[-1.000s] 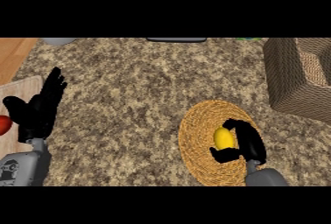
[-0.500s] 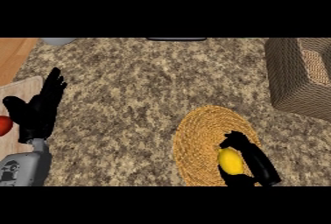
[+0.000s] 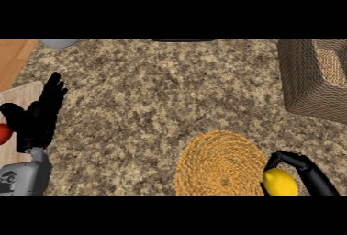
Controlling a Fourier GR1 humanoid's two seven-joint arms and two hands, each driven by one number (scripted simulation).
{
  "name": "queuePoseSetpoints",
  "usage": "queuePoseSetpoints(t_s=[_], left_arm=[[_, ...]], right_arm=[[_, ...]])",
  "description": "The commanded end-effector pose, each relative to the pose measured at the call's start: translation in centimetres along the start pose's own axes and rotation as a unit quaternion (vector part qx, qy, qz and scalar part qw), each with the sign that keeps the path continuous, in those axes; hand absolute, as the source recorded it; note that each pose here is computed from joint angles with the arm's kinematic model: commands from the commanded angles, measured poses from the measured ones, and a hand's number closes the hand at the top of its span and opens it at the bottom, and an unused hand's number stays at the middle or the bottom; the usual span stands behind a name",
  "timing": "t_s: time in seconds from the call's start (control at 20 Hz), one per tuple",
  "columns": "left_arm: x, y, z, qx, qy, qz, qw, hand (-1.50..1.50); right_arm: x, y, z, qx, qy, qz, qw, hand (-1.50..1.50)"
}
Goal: Pick the lemon from the placemat and place it in the basket
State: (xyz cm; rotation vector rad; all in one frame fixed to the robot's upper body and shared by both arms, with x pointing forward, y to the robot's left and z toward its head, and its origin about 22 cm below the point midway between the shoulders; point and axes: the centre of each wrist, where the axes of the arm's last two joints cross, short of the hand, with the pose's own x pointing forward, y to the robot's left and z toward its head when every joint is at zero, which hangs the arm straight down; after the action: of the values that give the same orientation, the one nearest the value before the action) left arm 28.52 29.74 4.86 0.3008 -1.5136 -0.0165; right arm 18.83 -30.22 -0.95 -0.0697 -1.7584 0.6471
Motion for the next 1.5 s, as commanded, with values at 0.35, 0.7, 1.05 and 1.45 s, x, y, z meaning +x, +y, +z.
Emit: queuePoseSetpoints(t_s=[0.35, 0.7, 1.05, 1.45], left_arm=[[-0.6, 0.7, 1.3, -0.002, 0.001, 0.003, 1.0000, 0.00], [1.3, -0.9, -0.9, -0.012, -0.010, 0.008, 0.9998, 0.00], [-1.0, -1.0, -0.6, -0.011, -0.006, 0.010, 0.9999, 0.00], [0.6, 0.5, 0.8, -0.013, -0.007, 0.001, 0.9999, 0.00]], right_arm=[[10.2, -7.3, -0.8, -0.100, 0.013, 0.011, 0.995, 1.50], [13.0, -11.0, -8.1, -0.187, 0.024, -0.006, 0.982, 1.50], [14.3, -15.0, -13.3, -0.224, 0.046, 0.031, 0.973, 1.50], [10.6, -15.2, -16.6, -0.196, 0.078, 0.100, 0.972, 1.50]])
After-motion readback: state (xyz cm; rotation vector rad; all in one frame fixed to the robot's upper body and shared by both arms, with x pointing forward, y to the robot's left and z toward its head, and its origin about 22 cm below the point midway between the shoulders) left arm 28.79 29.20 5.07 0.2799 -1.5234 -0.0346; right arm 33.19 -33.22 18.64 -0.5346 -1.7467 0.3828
